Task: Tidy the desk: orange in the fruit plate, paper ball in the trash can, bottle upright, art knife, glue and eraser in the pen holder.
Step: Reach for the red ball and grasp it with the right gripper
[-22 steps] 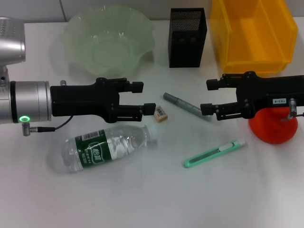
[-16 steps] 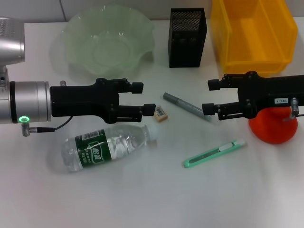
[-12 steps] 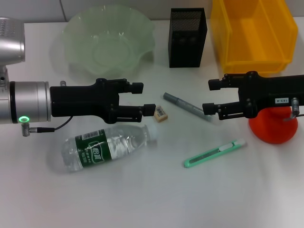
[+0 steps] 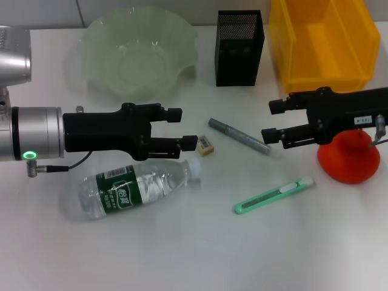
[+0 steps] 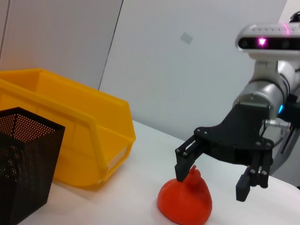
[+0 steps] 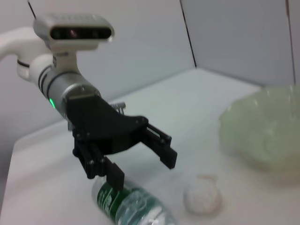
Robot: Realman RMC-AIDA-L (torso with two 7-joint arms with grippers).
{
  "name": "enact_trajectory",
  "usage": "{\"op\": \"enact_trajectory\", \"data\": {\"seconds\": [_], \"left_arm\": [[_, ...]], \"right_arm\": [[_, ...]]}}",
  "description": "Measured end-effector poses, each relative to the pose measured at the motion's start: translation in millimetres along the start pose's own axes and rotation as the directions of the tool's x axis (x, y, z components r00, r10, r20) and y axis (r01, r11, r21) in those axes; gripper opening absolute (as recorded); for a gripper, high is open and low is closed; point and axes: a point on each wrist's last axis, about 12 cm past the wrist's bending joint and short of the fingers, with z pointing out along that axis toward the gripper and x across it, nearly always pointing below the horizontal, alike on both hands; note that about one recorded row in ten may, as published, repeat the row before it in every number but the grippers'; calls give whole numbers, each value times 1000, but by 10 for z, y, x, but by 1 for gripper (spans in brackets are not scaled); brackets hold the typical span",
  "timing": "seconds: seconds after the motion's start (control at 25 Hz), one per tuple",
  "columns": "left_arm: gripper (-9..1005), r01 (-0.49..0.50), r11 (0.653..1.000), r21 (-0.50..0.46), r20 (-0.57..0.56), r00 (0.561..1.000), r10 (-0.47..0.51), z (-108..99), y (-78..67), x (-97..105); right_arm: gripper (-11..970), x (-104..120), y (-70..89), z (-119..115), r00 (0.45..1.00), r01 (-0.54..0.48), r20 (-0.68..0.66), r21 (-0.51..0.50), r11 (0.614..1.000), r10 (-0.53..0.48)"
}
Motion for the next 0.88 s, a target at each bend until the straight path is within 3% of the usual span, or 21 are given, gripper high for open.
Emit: {"op": "enact_trajectory", "data": {"seconds": [0.24,0.4,0.52,0.88], "left_arm": [[785,-3,1000,0,1,1000,3,-3,-10,20],[785,-1,1000,-1,3,1000,1,-6,-15,32],[785,0,1000,0,4,1000,0,2,-19,34],[785,9,1000,4,21,1000,-9,10,-39,45]], "right_arm": [[801,-328,10,-140,981,-47,-189,-34,998,40],[801,-589,25,-365,941,-20,-337,16,1000,24],[801,-657,12,-438,924,-15,-380,49,999,32],[788,-748,-146,-517,800,34,-591,217,976,103]]}}
